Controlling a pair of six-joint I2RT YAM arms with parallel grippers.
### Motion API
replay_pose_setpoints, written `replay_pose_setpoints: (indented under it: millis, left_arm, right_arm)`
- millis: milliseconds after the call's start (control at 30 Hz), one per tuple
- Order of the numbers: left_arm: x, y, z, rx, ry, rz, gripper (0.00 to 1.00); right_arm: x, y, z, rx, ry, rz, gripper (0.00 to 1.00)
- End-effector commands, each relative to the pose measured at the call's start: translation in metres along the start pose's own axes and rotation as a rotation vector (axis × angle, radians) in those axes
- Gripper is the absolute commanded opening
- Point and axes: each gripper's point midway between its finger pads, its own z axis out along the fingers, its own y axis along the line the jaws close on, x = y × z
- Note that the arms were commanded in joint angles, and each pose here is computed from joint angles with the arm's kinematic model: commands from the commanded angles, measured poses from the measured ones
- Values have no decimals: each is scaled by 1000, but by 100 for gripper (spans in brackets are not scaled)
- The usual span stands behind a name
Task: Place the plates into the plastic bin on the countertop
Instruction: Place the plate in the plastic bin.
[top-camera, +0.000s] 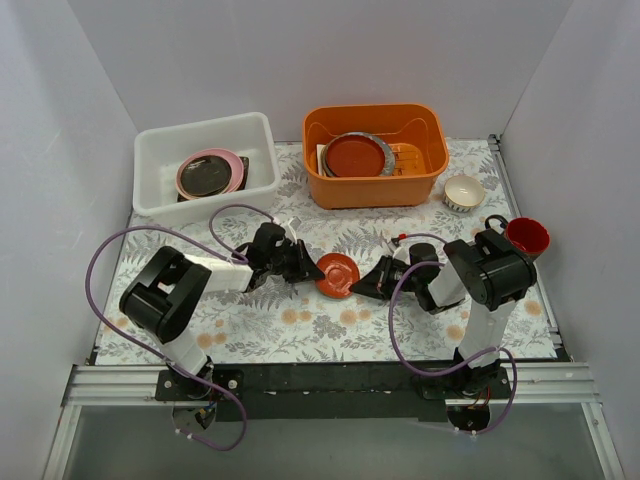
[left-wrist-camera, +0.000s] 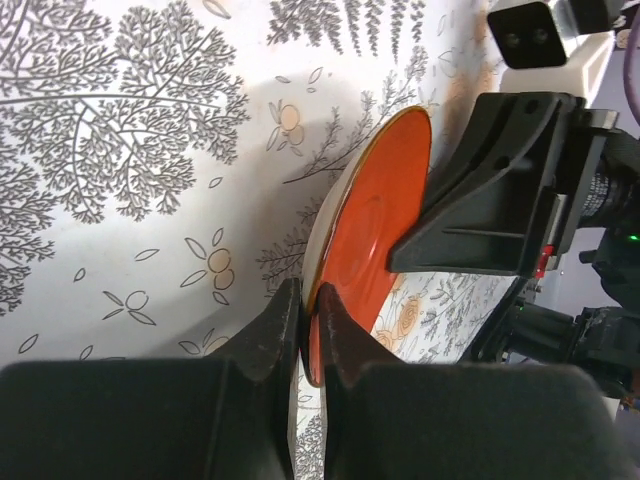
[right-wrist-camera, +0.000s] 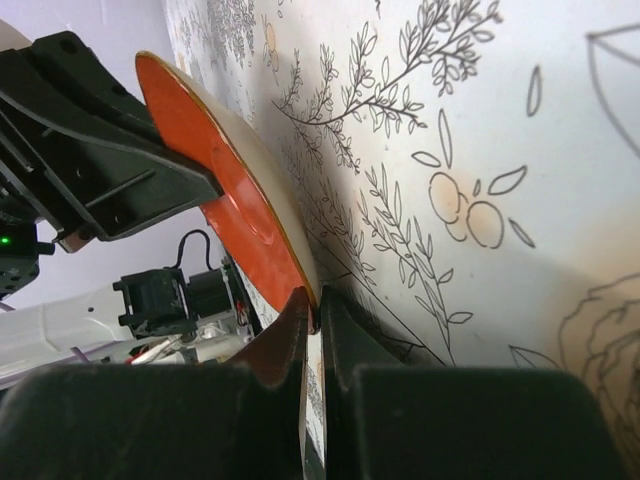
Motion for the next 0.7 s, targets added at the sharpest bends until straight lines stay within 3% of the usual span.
replay_pose_setpoints:
  millis: [0,100,133,200,267,300,367,400,667]
  left_arm:
    - [9,0,0,-10,15,40,0]
    - [10,-1,-1,-6,18,36,0]
    - [10,-2,-2,-8,20,40,0]
    - [6,-4,-3,-11,10,53,0]
    - [4,-4,-6,-25,0,60,0]
    - [2,-6,-8,-25,-4,65,0]
    - [-1,-9,-12,-26,-19,73,0]
    - [-4,-12,-13,-21,-24,77,0]
    - [-29,-39,-42,-21,-113,105,0]
  right_arm:
    - [4,19,2,-89,22,-80,2]
    - [4,22,-1,-99,6,-106,23]
    - [4,22,-2,-95,4,-110,38]
    - [3,23,-4,-89,-4,-143,57]
    - [0,22,-4,-69,-23,-173,67]
    - [0,20,-6,-46,-23,-172,80]
    - [-5,19,-7,-18,-44,-206,94]
    - [-5,20,-9,-5,-46,-212,97]
    - [-23,33,-19,85,-103,-331,98]
